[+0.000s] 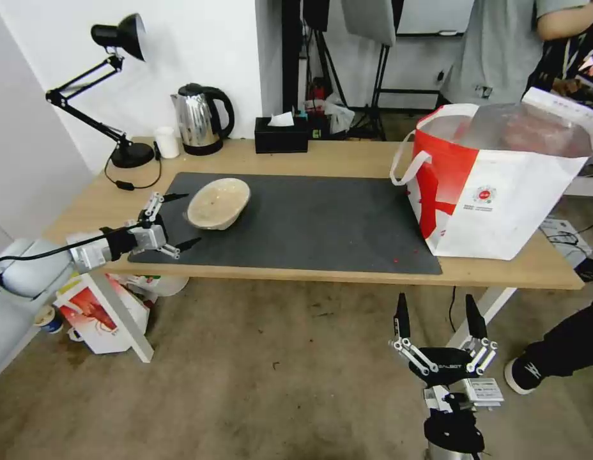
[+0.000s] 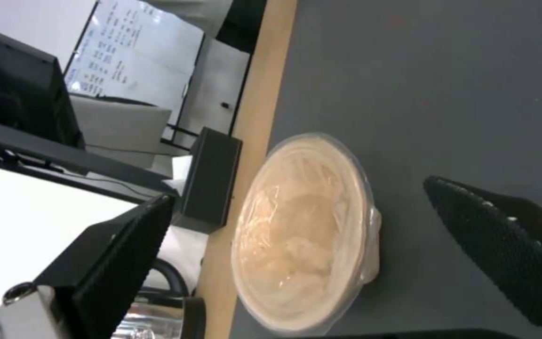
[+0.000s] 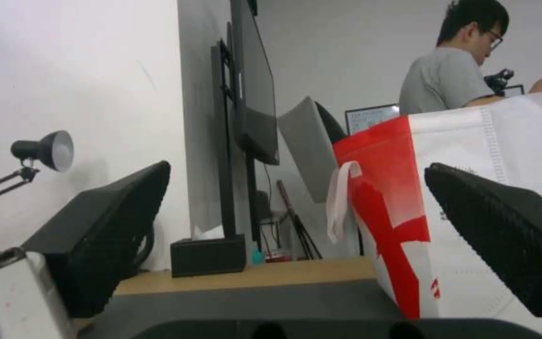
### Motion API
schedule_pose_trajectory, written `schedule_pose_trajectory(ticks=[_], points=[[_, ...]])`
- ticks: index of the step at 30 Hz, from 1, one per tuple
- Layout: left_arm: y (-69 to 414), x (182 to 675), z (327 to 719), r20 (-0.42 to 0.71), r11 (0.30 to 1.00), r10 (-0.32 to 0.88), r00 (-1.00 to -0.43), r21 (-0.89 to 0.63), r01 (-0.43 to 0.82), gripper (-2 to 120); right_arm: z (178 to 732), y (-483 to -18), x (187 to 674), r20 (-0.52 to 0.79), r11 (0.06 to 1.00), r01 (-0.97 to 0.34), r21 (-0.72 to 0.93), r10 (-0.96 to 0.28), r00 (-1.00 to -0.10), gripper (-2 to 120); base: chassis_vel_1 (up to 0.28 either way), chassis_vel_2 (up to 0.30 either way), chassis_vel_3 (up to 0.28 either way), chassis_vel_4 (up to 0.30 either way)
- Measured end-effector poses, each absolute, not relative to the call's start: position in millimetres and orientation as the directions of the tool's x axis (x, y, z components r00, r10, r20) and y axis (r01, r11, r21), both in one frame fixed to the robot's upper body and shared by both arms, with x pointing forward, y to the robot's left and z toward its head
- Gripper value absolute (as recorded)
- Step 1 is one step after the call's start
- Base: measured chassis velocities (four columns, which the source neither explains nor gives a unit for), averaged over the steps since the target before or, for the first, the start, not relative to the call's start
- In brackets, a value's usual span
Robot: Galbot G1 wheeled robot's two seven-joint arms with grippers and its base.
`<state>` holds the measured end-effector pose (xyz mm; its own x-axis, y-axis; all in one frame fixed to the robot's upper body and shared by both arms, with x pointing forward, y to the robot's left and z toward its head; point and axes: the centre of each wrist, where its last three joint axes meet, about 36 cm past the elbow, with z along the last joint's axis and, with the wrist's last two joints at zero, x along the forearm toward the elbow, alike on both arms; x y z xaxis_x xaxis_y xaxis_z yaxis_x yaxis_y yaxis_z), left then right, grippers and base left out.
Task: Pick up the trash from the table and place it into the takeout bag.
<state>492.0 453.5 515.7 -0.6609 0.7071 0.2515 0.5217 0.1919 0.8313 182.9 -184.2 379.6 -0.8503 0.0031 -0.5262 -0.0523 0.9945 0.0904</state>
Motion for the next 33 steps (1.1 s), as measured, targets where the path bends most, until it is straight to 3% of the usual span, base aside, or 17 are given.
schedule_pose_trajectory(ticks=[33], points=[[450, 519, 487, 0.31, 0.158, 0.708, -0.635, 0.807, 0.569, 100, 380, -184, 183, -0.526, 0.995, -0.052, 0.09, 0.003, -0.85, 100, 0.0, 0.0, 0.0, 0.0]])
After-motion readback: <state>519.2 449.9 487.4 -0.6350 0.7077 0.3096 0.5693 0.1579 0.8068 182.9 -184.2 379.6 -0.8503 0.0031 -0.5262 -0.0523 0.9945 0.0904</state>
